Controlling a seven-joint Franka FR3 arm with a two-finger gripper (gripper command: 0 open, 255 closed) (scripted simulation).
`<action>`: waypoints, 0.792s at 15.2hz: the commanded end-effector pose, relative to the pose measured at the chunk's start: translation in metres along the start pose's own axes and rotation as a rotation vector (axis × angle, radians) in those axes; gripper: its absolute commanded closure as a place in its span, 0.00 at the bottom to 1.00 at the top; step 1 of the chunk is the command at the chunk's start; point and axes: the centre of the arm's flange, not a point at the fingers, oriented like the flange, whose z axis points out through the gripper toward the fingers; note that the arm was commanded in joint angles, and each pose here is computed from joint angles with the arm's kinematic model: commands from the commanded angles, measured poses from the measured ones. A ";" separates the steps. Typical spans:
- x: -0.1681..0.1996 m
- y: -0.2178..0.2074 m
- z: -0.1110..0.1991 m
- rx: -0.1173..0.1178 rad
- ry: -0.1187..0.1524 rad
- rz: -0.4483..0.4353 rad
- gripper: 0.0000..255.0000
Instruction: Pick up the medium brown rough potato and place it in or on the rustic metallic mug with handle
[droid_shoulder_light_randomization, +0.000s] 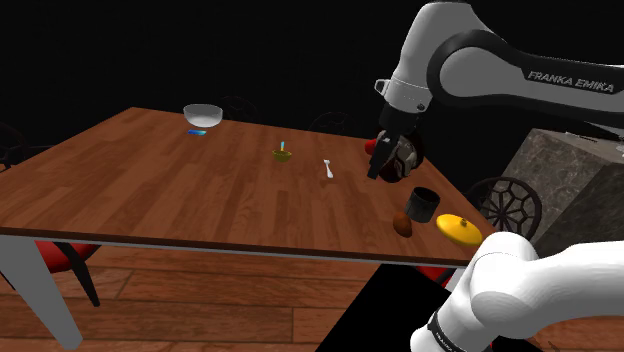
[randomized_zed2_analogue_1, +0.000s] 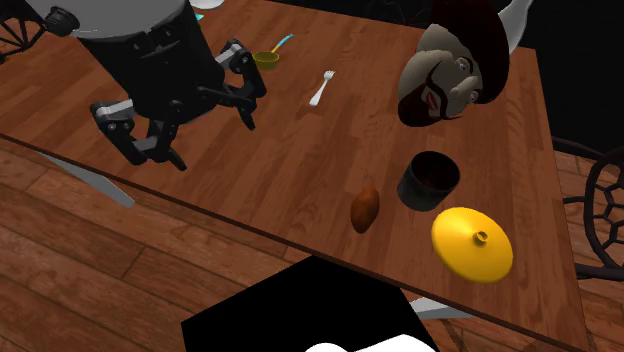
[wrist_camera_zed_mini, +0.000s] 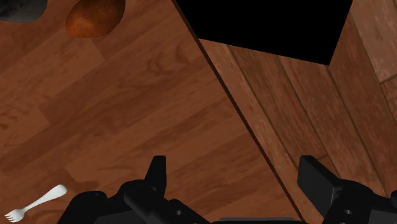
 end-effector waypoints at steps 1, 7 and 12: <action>0.000 0.000 0.000 0.000 0.000 0.000 0.00; -0.020 0.061 0.052 0.033 -0.009 0.123 0.00; -0.043 0.108 0.096 0.060 -0.017 0.225 0.00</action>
